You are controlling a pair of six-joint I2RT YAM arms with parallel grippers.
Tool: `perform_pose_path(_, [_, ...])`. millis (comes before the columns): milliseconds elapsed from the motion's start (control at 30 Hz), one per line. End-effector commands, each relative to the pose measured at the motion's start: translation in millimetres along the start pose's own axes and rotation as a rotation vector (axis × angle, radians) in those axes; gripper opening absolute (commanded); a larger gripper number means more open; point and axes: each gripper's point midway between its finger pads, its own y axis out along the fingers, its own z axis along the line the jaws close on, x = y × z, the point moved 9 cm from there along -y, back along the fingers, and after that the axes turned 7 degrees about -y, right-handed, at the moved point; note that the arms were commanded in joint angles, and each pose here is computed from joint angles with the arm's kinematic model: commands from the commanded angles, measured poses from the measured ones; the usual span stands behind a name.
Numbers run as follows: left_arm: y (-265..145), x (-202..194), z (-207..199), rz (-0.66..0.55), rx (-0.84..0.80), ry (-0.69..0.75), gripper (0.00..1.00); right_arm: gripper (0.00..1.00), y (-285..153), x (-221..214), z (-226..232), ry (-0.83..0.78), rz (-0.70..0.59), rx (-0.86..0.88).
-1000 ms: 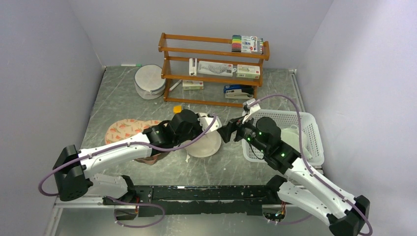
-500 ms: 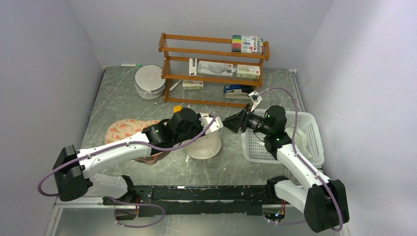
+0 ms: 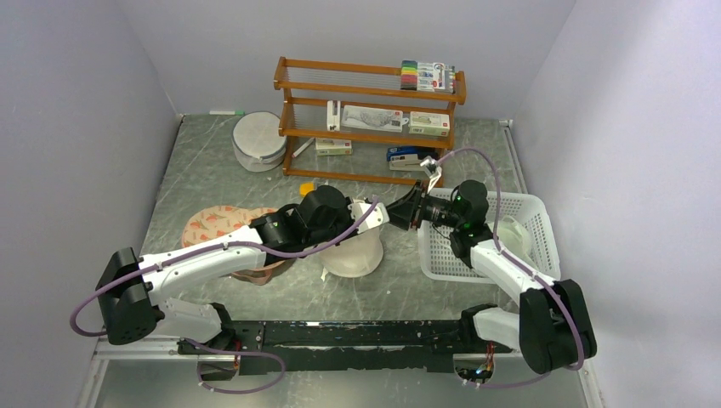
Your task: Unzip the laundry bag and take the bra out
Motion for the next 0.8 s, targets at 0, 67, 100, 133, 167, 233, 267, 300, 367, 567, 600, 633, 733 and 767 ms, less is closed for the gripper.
perform_pose_path(0, [-1,16,1,-0.052,-0.014,-0.011,0.07,0.3,2,-3,2,-0.004,-0.007,0.04])
perform_pose_path(67, [-1,16,2,-0.048,-0.01,-0.012,0.07,0.29,3,-5,1,-0.002,-0.003,0.034])
perform_pose_path(100, [-1,15,2,-0.047,-0.01,-0.013,0.07,0.29,3,-6,1,-0.005,-0.002,0.03])
perform_pose_path(133, [-2,16,2,-0.048,-0.01,-0.012,0.07,0.29,4,-7,1,-0.002,0.0,0.026])
perform_pose_path(167, [-2,16,2,-0.052,-0.009,-0.013,0.07,0.29,4,-9,1,0.0,0.0,0.023])
perform_pose_path(233, [-3,16,2,-0.056,-0.005,-0.012,0.07,0.29,4,-11,0,0.004,0.001,0.02])
perform_pose_path(267, [-3,16,2,-0.058,-0.004,-0.012,0.07,0.3,5,-12,0,0.004,0.003,0.021])
perform_pose_path(300, [-4,17,3,-0.06,-0.002,-0.013,0.07,0.31,5,-13,0,0.004,0.005,0.02])
perform_pose_path(367, [-5,17,3,-0.062,-0.003,-0.013,0.07,0.32,6,-15,-2,0.01,0.01,0.015])
perform_pose_path(567, [-5,17,3,-0.059,0.0,-0.011,0.07,0.35,7,-12,-3,0.007,0.013,0.008])
perform_pose_path(600, [-6,17,3,-0.06,0.001,-0.011,0.07,0.36,8,-13,-3,0.008,0.013,0.012])
perform_pose_path(633, [-6,17,3,-0.061,0.0,-0.011,0.07,0.38,8,-14,-3,0.008,0.015,0.014])
perform_pose_path(733, [-7,18,4,-0.066,0.002,-0.014,0.07,0.39,9,-18,-4,0.021,0.019,0.016])
perform_pose_path(767, [-7,18,4,-0.066,0.004,-0.016,0.07,0.4,9,-19,-3,0.025,0.019,0.021])
